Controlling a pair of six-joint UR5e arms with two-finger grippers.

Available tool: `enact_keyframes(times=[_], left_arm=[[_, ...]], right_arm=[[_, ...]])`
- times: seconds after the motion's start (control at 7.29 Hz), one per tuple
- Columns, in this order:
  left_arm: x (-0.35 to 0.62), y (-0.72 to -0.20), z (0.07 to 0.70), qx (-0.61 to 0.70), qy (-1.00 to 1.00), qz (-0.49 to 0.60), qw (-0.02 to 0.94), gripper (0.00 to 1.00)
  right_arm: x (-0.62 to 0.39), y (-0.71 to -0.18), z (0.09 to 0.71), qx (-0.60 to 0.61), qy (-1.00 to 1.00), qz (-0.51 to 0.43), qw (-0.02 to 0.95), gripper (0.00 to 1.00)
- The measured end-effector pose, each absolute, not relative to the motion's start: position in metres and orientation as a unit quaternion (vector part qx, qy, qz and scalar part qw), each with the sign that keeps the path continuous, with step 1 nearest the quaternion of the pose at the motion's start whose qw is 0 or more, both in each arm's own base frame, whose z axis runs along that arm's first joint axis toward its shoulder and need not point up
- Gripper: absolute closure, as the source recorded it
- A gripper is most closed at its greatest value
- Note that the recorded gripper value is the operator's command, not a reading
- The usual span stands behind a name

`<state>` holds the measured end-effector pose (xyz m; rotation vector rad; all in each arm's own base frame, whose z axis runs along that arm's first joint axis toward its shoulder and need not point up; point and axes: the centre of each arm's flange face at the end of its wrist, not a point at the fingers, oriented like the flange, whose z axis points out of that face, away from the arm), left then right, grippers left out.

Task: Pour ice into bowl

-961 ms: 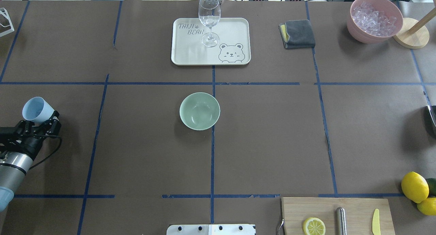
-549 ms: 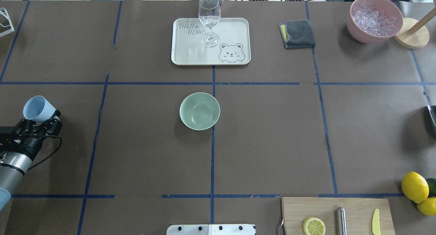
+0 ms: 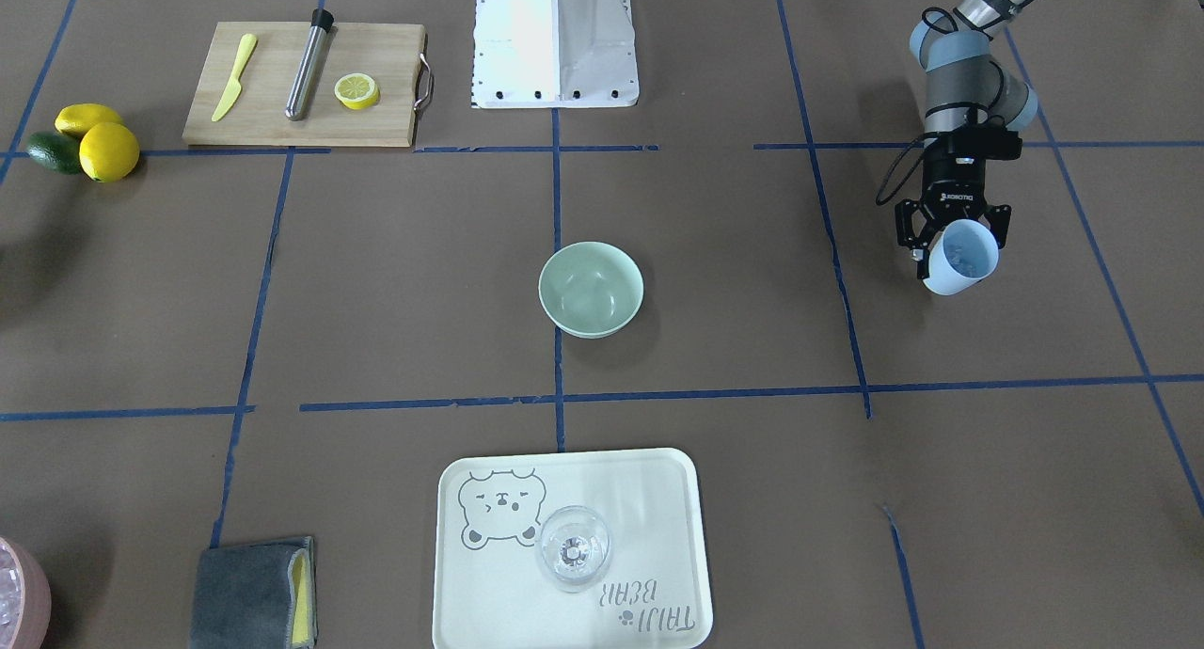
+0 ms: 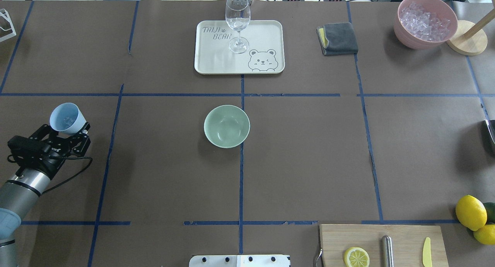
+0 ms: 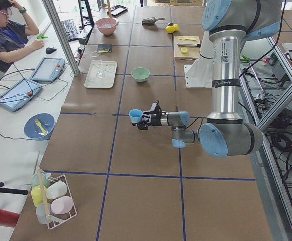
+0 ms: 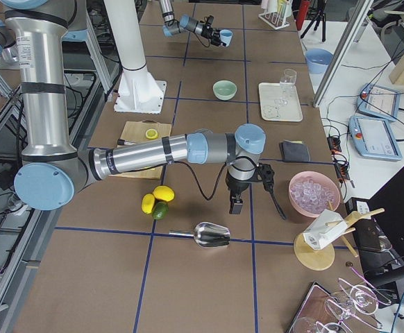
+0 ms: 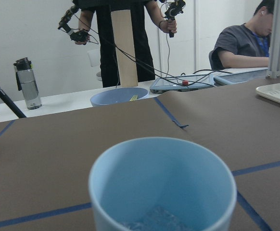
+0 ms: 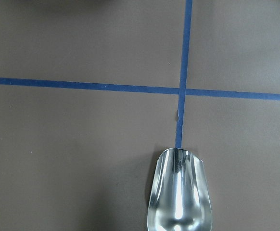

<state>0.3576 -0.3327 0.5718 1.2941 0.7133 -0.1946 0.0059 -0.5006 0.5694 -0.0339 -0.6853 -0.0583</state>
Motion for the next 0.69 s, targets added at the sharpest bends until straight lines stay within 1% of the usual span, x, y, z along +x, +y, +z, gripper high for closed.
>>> enact_keyframes(times=[0.41, 0.69], left_arm=[[0.413, -0.354, 0.49, 0.627, 0.328, -0.049, 0.705, 1.0], [0.459, -0.374, 0.426, 0.652, 0.286, -0.007, 0.702, 1.0]], right_arm=[[0.007, -0.5, 0.573, -0.019, -0.335, -0.027, 0.942, 0.0], [0.009, -0.5, 0.574, -0.02, -0.334, -0.024, 0.942, 0.0]])
